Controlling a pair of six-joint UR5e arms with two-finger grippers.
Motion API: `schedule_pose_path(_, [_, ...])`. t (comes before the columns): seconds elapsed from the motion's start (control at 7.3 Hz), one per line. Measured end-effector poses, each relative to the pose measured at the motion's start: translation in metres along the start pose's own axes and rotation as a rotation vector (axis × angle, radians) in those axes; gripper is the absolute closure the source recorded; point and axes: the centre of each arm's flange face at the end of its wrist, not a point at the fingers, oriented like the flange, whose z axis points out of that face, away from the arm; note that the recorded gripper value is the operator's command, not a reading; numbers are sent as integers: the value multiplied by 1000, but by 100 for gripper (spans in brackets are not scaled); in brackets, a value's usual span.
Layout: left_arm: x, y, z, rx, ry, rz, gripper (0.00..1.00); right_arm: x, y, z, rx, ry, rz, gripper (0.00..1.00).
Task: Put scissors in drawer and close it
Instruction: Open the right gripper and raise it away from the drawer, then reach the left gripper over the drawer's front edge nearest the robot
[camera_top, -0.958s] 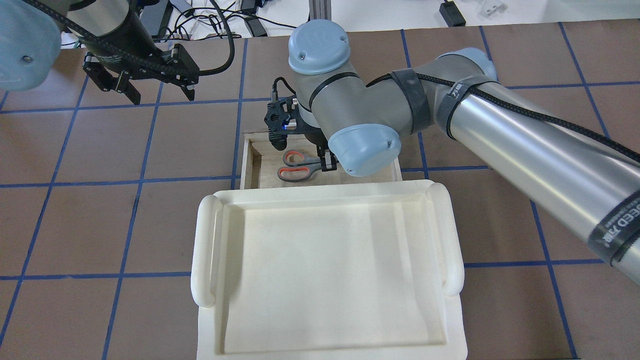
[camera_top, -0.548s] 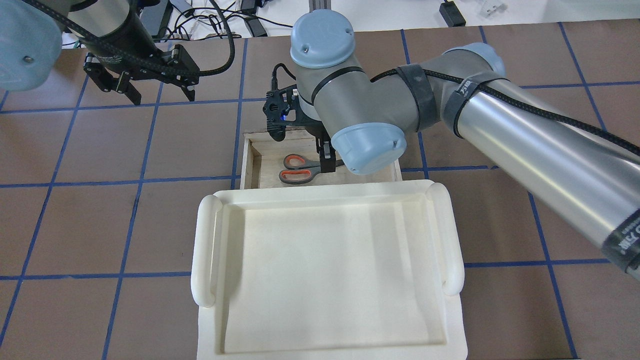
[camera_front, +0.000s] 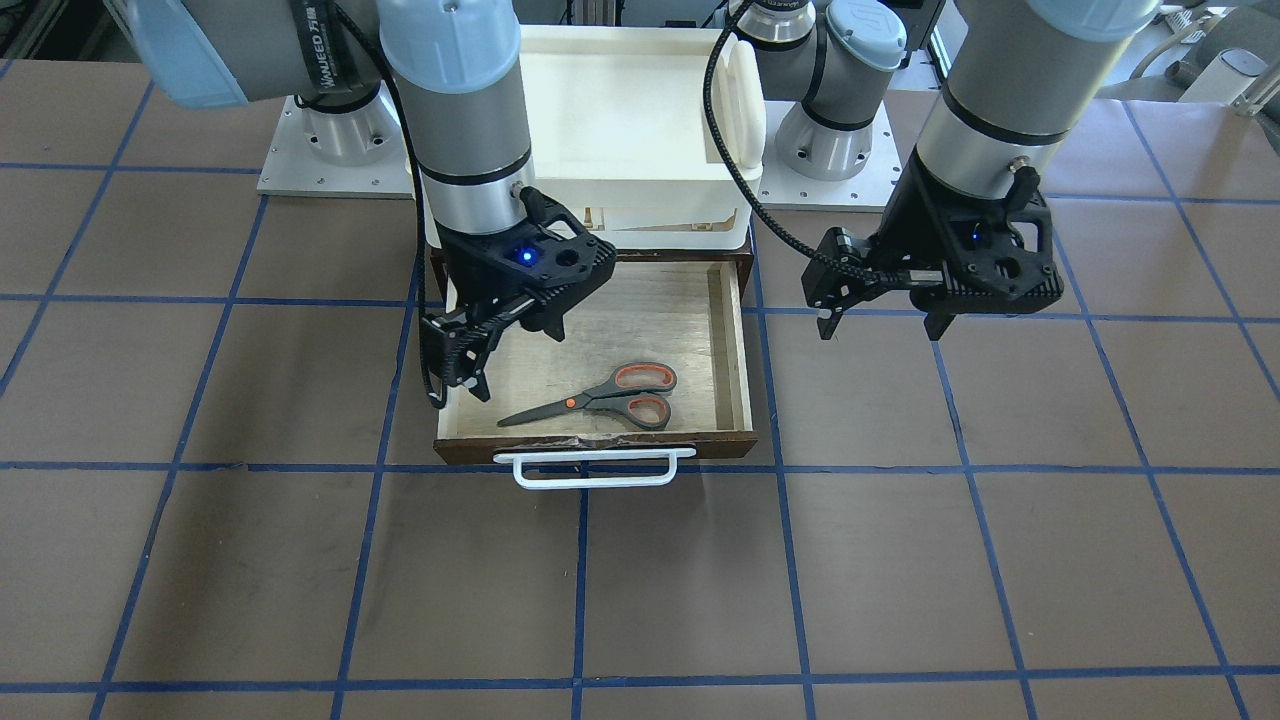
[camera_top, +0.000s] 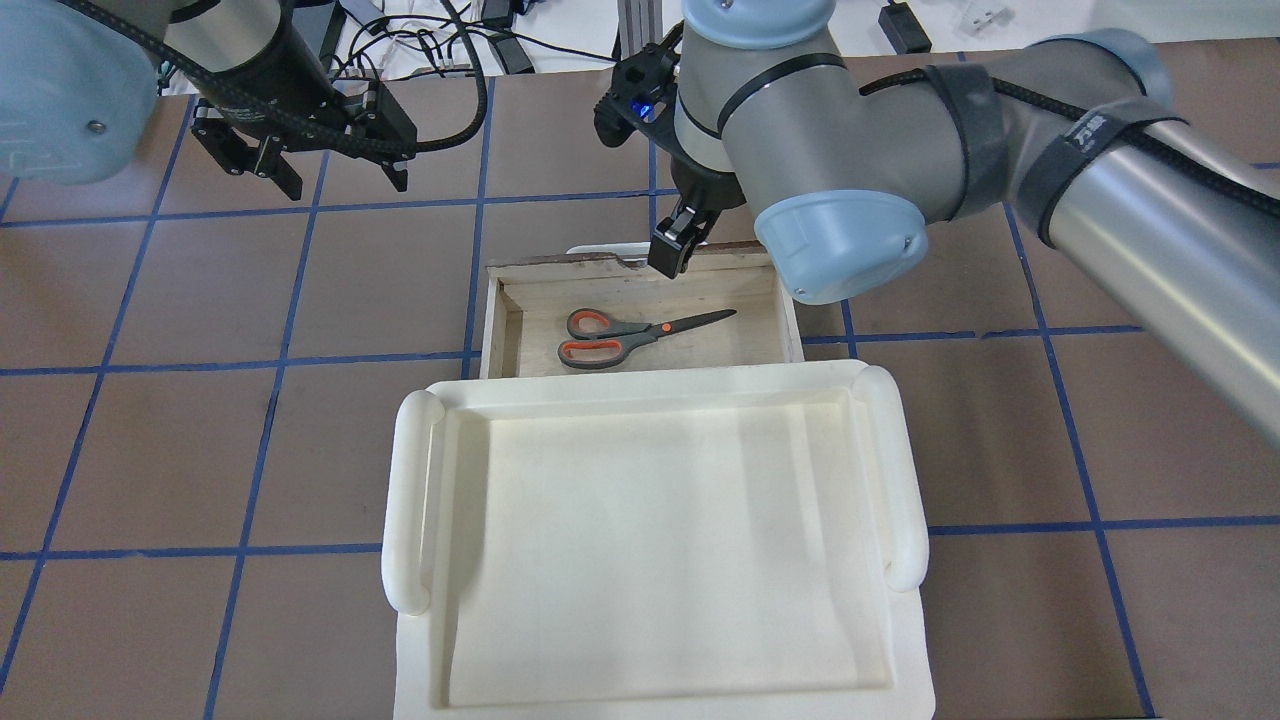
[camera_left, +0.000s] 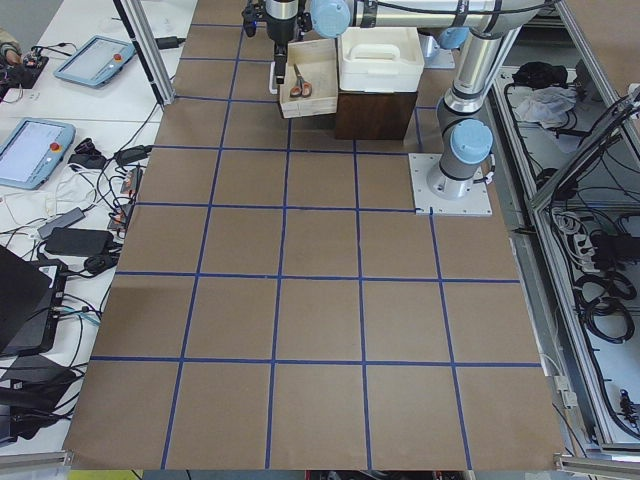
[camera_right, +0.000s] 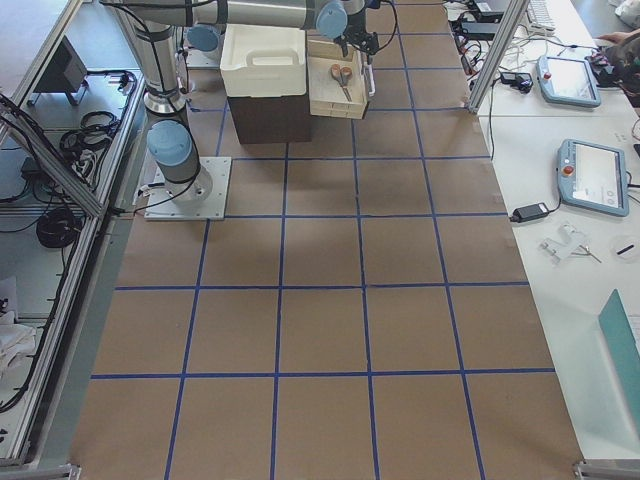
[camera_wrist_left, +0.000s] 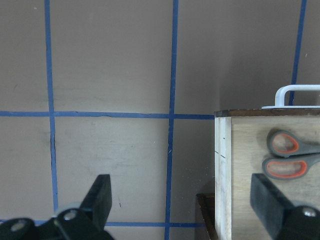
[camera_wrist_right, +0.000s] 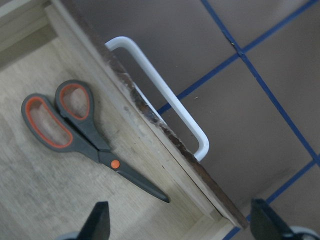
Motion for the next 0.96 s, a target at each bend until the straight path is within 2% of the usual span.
schedule_pose_path(0.14, [22,-5,7,35,6,2,0,11,5,-7,6,6,221,0])
schedule_pose_path(0.27, [50,-8,18,63,15,-25,0,32,14,-11,-5,15,395,0])
schedule_pose_path(0.68, [114,-17,52,102,43,-87,1,108,84,-56,-110,36,724,0])
schedule_pose_path(0.82, [132,-21,60,122,49,-72,0,122,103,-71,-127,40,795,0])
schedule_pose_path(0.96, [149,-27,67,135,44,-45,0,127,113,-79,-132,39,828,0])
